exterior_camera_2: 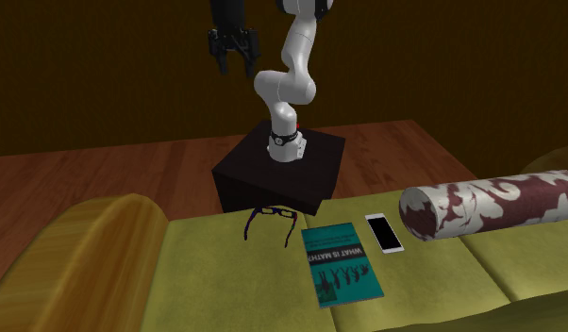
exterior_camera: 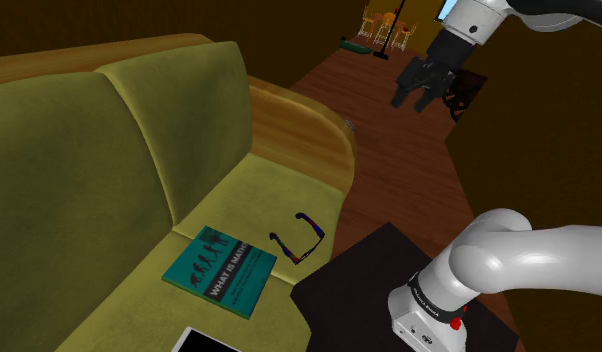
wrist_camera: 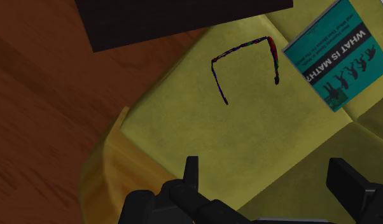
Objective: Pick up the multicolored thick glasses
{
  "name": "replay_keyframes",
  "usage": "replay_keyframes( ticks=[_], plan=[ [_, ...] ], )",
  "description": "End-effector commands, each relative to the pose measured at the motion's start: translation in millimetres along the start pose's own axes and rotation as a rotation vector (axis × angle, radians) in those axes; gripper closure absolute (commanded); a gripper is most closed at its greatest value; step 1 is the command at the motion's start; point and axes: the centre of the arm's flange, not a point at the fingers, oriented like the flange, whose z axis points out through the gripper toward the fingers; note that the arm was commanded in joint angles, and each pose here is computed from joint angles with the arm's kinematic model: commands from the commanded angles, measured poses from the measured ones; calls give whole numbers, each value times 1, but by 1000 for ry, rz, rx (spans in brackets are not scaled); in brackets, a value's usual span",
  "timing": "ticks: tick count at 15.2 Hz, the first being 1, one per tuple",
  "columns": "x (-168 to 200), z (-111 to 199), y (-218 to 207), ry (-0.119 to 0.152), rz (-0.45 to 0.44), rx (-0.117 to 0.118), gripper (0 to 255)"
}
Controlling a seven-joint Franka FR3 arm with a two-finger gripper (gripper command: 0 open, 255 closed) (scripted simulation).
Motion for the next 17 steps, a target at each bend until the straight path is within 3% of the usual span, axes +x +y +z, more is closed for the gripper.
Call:
replay_keyframes(
  ticks=[1, 17],
  plan=[
    [0, 0, 0, 0, 0, 0, 0],
    [4, 202, -65, -10, -53, -15, 0]
  ],
)
